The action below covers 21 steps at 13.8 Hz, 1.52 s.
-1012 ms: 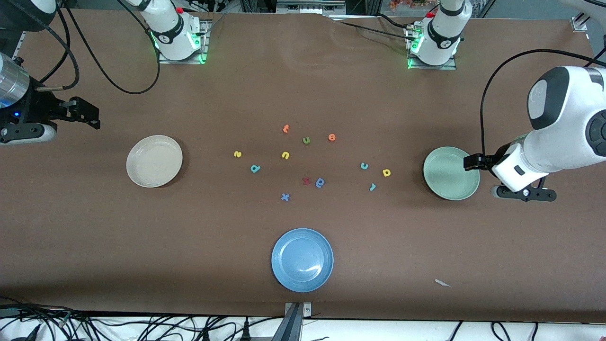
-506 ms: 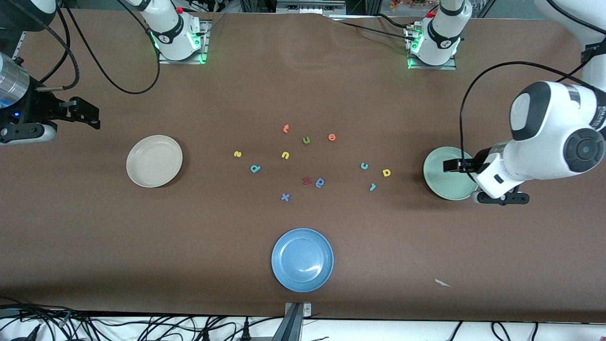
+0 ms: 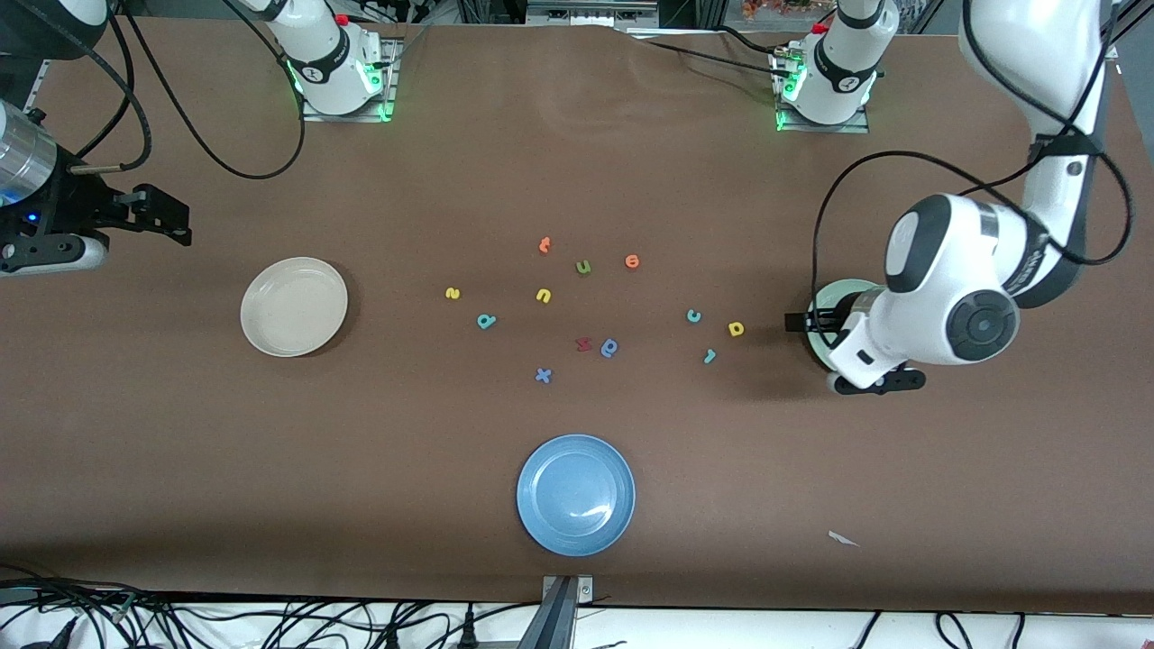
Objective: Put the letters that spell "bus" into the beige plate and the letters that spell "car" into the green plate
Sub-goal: 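Reach the left gripper down to the yellow letter a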
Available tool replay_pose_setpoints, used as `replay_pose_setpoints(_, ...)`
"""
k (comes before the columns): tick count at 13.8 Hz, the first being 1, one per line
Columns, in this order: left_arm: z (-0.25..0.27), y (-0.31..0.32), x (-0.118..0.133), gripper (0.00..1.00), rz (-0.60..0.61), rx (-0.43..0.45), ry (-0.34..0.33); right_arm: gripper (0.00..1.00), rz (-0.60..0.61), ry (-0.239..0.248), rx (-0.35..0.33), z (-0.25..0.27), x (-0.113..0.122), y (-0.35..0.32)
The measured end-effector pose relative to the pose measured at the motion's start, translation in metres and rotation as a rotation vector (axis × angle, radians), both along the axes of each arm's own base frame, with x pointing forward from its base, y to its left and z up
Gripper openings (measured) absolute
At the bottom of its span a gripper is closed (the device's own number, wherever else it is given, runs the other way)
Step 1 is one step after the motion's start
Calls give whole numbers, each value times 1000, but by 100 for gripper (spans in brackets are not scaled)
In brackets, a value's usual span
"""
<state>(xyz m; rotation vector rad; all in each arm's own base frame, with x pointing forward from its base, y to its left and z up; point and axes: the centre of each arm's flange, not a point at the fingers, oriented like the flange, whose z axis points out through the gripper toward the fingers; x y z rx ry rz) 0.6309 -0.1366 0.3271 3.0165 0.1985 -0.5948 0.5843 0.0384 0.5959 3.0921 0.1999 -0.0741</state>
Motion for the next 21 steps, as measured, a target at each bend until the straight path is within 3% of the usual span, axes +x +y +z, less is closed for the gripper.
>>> replay_pose_setpoints(11, -77, -43, 1, 100, 220, 81, 23, 100, 0, 0, 12, 0, 0, 1)
replay_pose_setpoints(21, -133, -68, -17, 100, 289, 127, 32, 100, 6, -5, 15, 2, 0, 5)
